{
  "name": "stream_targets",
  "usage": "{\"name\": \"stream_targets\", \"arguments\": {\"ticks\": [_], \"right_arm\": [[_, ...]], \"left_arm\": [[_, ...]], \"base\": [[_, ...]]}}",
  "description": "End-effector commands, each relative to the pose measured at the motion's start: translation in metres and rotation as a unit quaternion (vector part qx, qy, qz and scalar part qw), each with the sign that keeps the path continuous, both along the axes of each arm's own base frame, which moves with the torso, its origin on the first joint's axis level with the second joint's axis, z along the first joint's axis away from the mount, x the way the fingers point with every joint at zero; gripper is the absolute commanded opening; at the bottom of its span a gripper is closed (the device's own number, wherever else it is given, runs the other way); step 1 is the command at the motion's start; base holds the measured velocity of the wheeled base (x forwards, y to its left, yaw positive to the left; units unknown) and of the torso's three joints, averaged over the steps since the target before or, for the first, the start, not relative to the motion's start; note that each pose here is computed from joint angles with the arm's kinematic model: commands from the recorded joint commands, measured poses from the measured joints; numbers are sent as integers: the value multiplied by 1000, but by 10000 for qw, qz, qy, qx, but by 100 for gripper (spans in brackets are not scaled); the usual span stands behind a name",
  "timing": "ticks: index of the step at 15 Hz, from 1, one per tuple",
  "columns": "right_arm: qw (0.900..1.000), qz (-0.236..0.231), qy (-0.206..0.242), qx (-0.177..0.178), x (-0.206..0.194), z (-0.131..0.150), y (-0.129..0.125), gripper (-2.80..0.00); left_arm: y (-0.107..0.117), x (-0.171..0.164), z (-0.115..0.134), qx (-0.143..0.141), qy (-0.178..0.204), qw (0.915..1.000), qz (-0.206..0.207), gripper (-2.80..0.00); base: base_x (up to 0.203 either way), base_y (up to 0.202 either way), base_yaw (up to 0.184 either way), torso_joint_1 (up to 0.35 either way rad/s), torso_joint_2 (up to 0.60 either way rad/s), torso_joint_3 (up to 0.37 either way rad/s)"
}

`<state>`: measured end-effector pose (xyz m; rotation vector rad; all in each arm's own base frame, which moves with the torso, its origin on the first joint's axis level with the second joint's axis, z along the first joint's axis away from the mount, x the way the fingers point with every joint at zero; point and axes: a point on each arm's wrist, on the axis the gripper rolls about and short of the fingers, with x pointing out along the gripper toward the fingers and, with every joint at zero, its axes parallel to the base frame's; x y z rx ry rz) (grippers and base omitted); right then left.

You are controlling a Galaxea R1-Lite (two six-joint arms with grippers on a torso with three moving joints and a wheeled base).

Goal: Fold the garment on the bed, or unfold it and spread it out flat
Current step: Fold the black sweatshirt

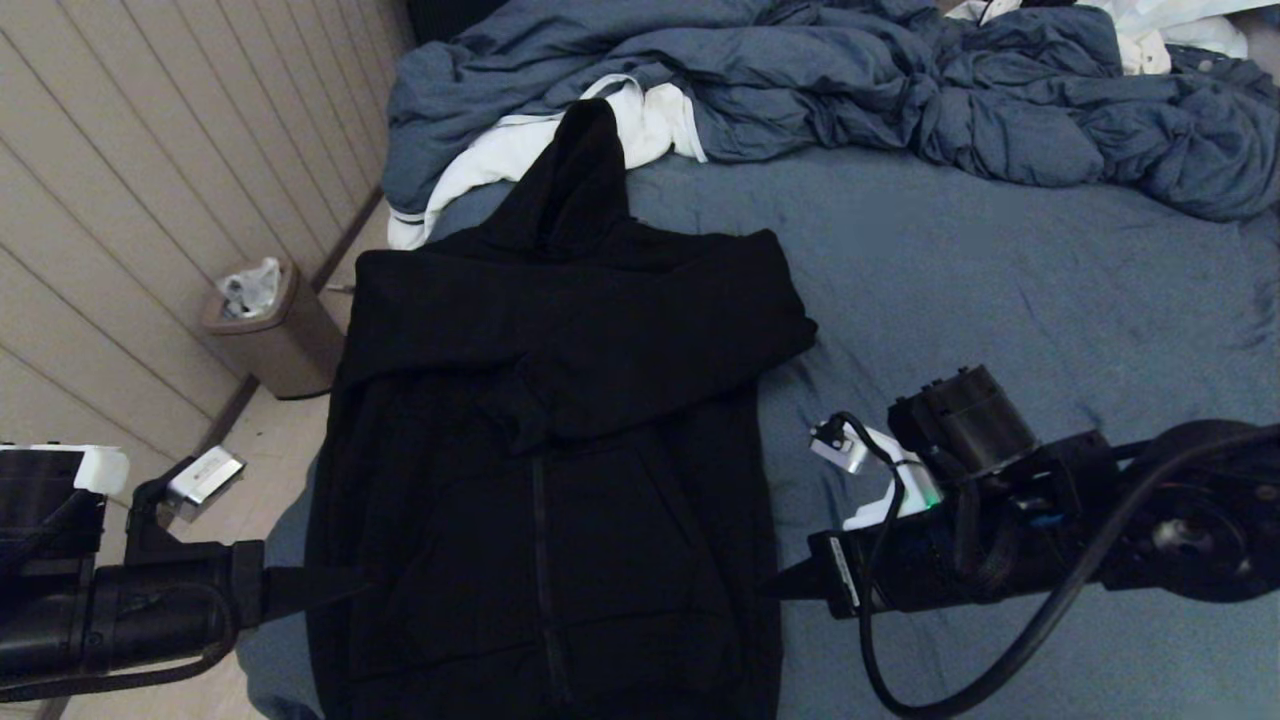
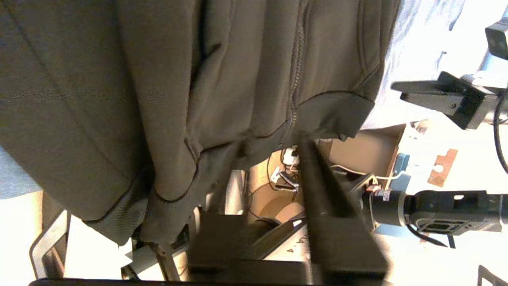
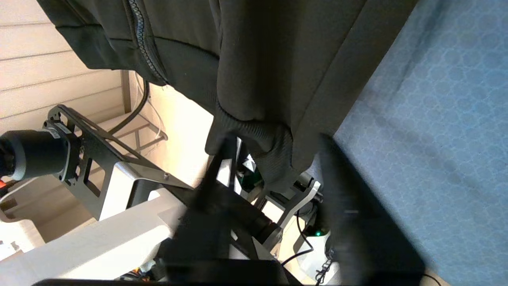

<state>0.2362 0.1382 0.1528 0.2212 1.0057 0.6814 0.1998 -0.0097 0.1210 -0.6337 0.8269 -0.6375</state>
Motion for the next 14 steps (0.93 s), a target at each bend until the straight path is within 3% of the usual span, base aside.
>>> {"name": "stream_targets", "arguments": {"ticks": [1, 8, 11, 14], "right_arm": [[10000, 21, 31, 3, 0, -1, 1, 0], [9995, 265, 74, -126, 0, -10, 6, 0], [9995, 261, 125, -152, 1, -14, 6, 0], [9995, 256, 137, -152, 2, -14, 7, 0]], "left_arm": [[0, 0, 1, -32, -21, 10000, -15, 0], [-2, -38, -16, 91, 113, 9998, -138, 0], [0, -64, -26, 285, 220, 9993, 111, 0], [1, -70, -34, 395, 310, 9987, 93, 0]], "base": [[0, 0, 0, 0, 0, 0], [0, 0, 0, 0, 0, 0], [0, 0, 0, 0, 0, 0], [0, 0, 0, 0, 0, 0]]}}
